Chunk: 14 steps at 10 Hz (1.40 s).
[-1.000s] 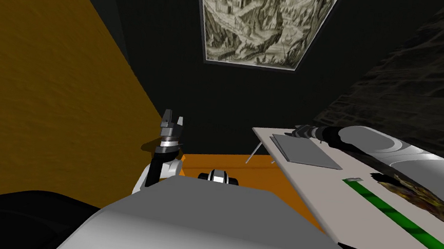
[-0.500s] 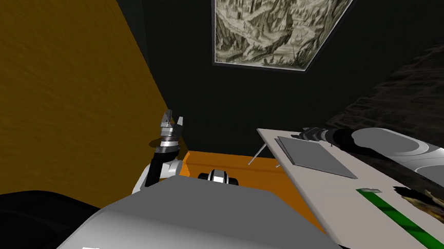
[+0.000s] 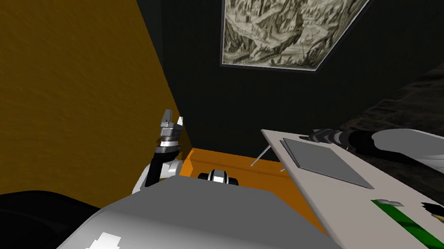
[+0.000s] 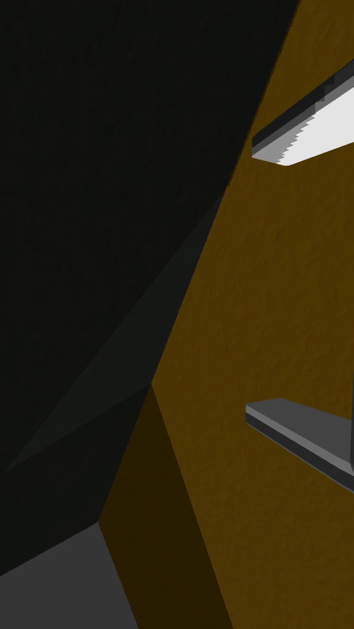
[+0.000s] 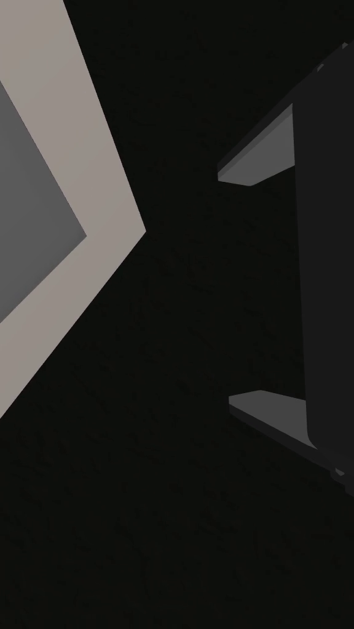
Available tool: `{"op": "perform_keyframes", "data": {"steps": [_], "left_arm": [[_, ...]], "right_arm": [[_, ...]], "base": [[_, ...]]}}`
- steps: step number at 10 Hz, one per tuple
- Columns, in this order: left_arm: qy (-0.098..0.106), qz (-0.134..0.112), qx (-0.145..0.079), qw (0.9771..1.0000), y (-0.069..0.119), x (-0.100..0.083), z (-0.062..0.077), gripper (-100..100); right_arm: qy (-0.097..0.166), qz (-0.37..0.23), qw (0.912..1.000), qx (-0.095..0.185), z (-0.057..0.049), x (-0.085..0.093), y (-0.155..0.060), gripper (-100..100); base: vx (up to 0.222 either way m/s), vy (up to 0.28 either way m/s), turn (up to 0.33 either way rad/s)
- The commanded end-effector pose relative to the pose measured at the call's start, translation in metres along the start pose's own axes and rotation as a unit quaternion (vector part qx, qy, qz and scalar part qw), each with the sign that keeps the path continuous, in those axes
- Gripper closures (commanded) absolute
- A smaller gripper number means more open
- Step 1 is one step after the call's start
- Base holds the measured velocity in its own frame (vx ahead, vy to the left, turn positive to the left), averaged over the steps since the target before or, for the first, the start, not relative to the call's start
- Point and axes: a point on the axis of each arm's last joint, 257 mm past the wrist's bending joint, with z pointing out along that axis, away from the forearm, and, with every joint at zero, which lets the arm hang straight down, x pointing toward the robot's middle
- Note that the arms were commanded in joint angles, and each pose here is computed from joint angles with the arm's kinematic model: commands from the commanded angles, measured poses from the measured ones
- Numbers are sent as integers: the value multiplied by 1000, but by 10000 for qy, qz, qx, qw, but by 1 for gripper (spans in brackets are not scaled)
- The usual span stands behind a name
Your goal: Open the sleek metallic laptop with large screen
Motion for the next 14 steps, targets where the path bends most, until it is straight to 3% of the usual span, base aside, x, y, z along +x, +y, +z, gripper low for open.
{"op": "perform_keyframes", "data": {"steps": [1,2,3,4,5,6,8,9,12,13,14], "left_arm": [[0,0,0,10000,0,0,0,0],[0,0,0,10000,0,0,0,0],[0,0,0,10000,0,0,0,0],[0,1,0,10000,0,0,0,0],[0,0,0,10000,0,0,0,0],[0,0,0,10000,0,0,0,0],[0,1,0,10000,0,0,0,0],[0,1,-1,10000,0,0,0,0],[0,1,-1,10000,0,0,0,0],[0,1,-1,10000,0,0,0,0],[0,1,-1,10000,0,0,0,0]], "right_arm": [[74,135,9998,94,-9,12,-13,-100],[231,113,9994,229,-19,25,-27,-100],[161,211,9994,206,-19,21,-26,-100],[307,193,9987,346,-29,33,-41,-100],[236,290,9988,325,-29,30,-39,-100],[377,266,9978,472,-40,40,-54,-100],[311,356,9978,456,-39,37,-53,-100],[459,309,9966,612,-51,47,-68,-100],[380,397,9967,603,-51,42,-67,-100],[383,400,9967,598,-51,42,-67,0],[383,399,9967,598,-51,42,-67,0]], "base": [[-56,-3,110],[-56,-5,218],[-45,-5,105],[-60,3,164],[-48,7,119],[-53,15,226],[-35,4,41],[-39,13,182],[-24,2,39],[0,0,0],[0,0,0]]}}
